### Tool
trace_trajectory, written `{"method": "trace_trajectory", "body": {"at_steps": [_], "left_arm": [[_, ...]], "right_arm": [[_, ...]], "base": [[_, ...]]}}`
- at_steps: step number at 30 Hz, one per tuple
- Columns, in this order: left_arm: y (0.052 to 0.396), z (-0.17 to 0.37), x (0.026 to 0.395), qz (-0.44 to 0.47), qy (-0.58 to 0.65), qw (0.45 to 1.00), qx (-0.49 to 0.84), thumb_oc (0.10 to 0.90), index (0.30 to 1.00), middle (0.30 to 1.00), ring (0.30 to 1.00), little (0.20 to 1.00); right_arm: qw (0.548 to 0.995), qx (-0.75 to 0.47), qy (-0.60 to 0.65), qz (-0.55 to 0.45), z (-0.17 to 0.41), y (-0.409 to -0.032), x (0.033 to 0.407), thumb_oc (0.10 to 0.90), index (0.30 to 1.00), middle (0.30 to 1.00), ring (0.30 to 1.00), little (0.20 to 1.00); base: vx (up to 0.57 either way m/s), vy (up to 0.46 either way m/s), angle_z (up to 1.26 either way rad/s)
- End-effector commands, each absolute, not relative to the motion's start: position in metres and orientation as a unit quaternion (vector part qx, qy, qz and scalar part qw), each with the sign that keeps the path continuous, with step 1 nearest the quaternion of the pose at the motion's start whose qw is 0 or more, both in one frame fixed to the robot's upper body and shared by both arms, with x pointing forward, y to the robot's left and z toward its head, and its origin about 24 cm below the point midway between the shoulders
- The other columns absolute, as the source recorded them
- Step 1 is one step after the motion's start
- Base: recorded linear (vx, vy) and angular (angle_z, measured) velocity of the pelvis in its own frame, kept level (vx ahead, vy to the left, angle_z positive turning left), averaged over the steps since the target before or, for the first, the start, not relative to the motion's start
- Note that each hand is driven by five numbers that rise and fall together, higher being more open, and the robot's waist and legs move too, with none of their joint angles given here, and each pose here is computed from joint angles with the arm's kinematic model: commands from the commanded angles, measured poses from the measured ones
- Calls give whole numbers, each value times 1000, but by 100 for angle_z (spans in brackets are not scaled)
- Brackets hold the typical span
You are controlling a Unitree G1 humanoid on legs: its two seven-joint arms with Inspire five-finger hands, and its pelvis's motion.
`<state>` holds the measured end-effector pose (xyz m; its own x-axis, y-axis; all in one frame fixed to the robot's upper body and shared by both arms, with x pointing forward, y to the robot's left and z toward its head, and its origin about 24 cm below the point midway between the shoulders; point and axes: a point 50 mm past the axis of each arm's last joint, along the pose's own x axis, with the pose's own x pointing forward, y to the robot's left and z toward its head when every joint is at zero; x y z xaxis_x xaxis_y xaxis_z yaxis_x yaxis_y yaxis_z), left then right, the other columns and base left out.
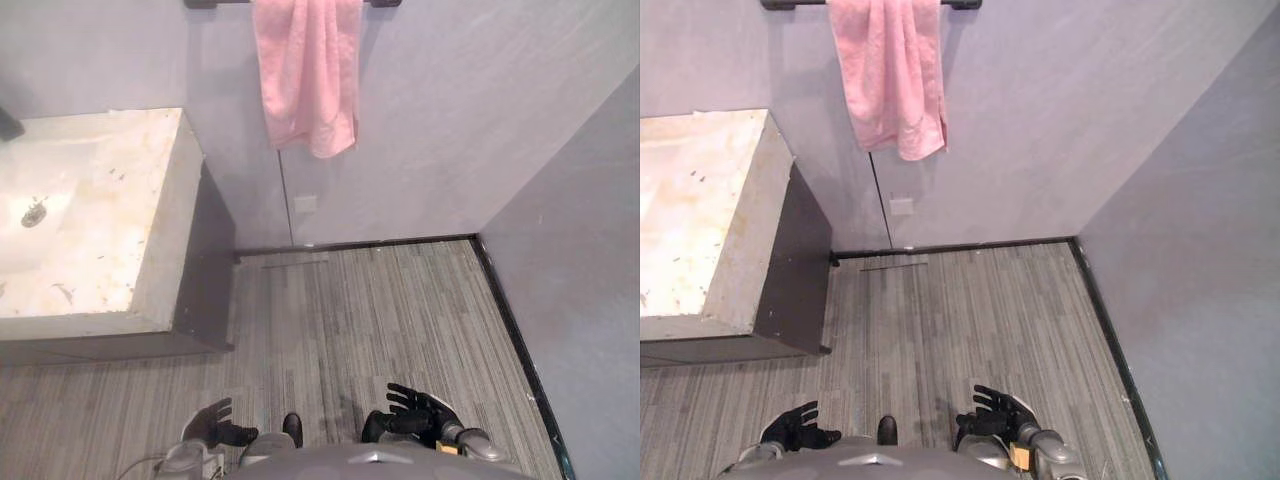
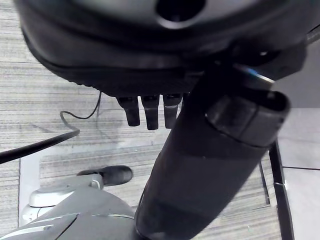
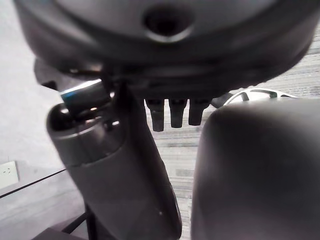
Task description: Organize the bathroom.
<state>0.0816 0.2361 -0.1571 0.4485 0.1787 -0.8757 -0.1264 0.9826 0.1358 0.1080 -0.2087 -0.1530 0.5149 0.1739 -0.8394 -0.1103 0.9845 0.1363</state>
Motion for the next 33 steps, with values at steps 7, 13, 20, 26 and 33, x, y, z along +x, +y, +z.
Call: {"method": "trace_trajectory", "body": {"at_steps": [7, 13, 20, 26, 33], "left_arm": [[239, -155, 88, 84, 506, 858, 26, 800, 900, 900, 900, 900], [239, -153, 94, 85, 486, 870, 1, 800, 900, 900, 900, 900], [243, -129, 140, 76, 389, 918, -11, 800, 900, 900, 900, 900], [249, -25, 236, 81, 119, 988, -48, 800, 900, 900, 900, 900], [209, 43, 265, 31, -50, 993, -99, 800, 900, 900, 900, 900]], "right_arm": [[862, 34, 502, 60, -153, -223, 102, 800, 900, 900, 900, 900], [866, 31, 496, 59, -153, -225, 98, 800, 900, 900, 900, 900], [932, 10, 359, 53, -126, -226, 143, 800, 900, 900, 900, 900], [996, -32, 60, 53, -19, -222, 225, 800, 900, 900, 900, 900], [996, -31, -62, 59, 22, -210, 244, 800, 900, 900, 900, 900]], "base": [[0, -5, 0], [5, -6, 0], [55, -58, -8], [33, -117, -10], [195, -38, 5]]}}
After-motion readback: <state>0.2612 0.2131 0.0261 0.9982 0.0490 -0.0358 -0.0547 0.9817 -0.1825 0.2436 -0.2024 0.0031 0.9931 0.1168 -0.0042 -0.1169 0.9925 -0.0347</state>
